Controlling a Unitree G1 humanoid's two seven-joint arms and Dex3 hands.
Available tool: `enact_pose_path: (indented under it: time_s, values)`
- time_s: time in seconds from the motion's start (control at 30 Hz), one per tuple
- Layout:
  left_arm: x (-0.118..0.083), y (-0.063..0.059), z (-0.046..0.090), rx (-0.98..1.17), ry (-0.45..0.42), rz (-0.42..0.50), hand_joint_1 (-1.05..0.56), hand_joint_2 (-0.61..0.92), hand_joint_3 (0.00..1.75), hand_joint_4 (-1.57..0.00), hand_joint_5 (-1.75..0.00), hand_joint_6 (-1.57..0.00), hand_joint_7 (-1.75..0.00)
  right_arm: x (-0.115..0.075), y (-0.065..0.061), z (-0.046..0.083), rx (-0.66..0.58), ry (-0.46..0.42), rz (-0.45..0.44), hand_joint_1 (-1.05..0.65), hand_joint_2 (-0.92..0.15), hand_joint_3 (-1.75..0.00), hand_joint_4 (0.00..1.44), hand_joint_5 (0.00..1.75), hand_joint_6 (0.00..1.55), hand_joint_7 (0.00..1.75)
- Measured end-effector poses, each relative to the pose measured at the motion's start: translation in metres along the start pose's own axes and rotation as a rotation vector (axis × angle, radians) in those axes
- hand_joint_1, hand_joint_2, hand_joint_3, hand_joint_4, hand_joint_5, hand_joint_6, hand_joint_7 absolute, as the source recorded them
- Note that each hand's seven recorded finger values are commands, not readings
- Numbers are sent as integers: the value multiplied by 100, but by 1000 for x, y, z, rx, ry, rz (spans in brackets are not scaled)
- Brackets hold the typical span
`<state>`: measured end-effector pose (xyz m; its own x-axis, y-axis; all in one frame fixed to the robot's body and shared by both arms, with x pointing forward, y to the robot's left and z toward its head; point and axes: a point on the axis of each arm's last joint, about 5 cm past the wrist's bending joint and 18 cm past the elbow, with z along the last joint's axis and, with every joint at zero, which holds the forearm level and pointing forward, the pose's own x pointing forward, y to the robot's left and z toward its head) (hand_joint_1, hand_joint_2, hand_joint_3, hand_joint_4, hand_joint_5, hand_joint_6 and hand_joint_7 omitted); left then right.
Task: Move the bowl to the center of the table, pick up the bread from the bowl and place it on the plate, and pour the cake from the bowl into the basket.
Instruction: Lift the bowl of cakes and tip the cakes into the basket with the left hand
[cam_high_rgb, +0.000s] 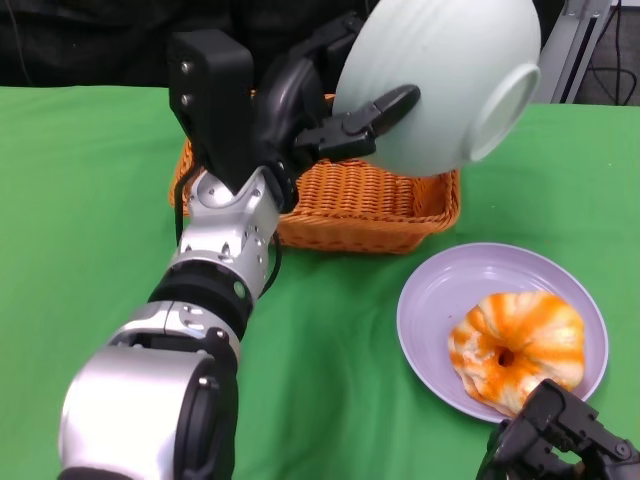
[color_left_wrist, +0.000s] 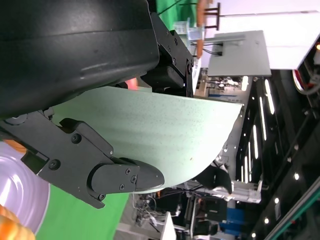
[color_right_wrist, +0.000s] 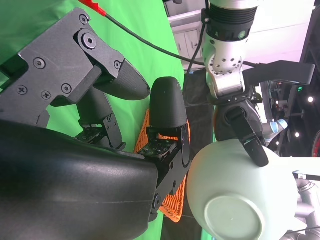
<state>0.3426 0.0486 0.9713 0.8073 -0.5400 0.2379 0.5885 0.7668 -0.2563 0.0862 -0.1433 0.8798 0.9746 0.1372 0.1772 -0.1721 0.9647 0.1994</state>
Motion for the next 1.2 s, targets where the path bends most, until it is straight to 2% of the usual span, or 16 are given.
enact_pose_path:
  time_s: [0.33, 0.47, 0.67, 0.87, 1.03, 1.2]
  values:
    - [2, 1, 1, -37, 33, 31, -24, 70, 79, -74, -175, -64, -160, -1, 0, 0, 3, 0, -2, -7, -38, -144, 70, 175, 54, 169]
    - [4, 0, 1, -82, 66, 63, -18, 61, 96, -78, -175, -72, -157, -1, 0, 0, 1, -2, 1, -8, -38, -144, 71, 175, 54, 169]
    - [8, -5, 1, -185, 91, 111, -13, 58, 108, -80, -175, -74, -154, -1, 0, 0, -2, -11, 5, -7, -37, -146, 71, 175, 54, 170]
    - [8, -6, -2, -247, 131, 155, -13, 58, 108, -79, -175, -74, -155, -2, 0, 0, -7, -9, 7, -6, -37, -146, 71, 175, 54, 171]
    - [7, -6, -6, -350, 172, 212, -15, 66, 108, -80, -175, -70, -159, -1, -1, 0, -17, -8, 10, -9, -36, -144, 72, 175, 54, 170]
    - [6, -6, -8, -423, 204, 249, -14, 73, 96, -76, -175, -63, -161, -1, -1, 0, -21, -5, 9, -7, -37, -142, 70, 175, 54, 169]
